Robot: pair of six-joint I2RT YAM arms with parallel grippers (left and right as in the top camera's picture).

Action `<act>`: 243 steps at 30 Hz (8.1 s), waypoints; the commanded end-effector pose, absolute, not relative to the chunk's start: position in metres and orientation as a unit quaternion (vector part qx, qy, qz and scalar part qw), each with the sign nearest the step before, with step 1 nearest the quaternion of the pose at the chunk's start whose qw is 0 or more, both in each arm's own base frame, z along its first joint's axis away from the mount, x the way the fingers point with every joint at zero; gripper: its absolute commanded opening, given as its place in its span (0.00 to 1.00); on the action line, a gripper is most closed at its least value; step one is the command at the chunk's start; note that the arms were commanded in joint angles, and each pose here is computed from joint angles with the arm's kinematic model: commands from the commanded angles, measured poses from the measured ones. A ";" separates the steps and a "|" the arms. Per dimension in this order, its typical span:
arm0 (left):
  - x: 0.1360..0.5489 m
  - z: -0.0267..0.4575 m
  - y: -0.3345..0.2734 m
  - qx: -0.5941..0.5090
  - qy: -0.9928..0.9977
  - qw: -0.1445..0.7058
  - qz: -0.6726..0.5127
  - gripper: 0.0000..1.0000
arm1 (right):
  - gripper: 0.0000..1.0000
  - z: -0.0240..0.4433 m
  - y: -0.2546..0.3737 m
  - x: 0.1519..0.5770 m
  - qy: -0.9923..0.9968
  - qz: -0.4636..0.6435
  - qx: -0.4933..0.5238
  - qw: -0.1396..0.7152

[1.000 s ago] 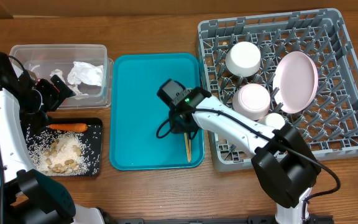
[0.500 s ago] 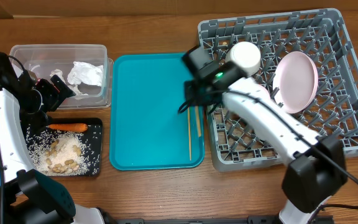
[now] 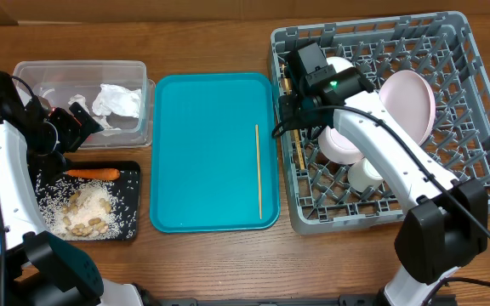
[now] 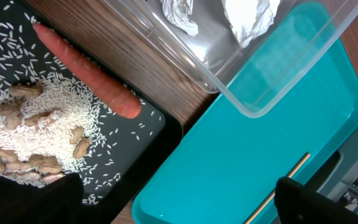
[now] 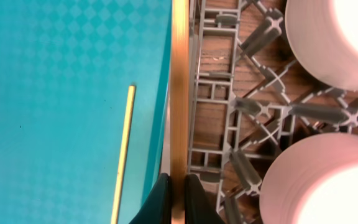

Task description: Sort waste into correct bins and load items into the dishwasher

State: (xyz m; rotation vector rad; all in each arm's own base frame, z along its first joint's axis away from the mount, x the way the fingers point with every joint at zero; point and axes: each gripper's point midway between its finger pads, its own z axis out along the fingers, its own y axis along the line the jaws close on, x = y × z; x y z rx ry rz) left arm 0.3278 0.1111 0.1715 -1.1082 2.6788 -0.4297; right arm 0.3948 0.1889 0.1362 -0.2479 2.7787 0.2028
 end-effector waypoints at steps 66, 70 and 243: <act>0.332 0.182 0.110 -0.361 0.912 0.123 -0.150 1.00 | 0.38 0.011 0.271 0.354 0.993 0.007 -0.033 0.110; 0.332 0.182 0.110 -0.361 0.912 0.123 -0.150 1.00 | 0.37 0.001 0.270 0.352 0.994 -0.001 -0.034 0.100; 0.332 0.181 0.114 -0.362 0.913 0.124 -0.141 1.00 | 1.00 0.324 0.000 0.173 0.653 0.157 0.143 0.727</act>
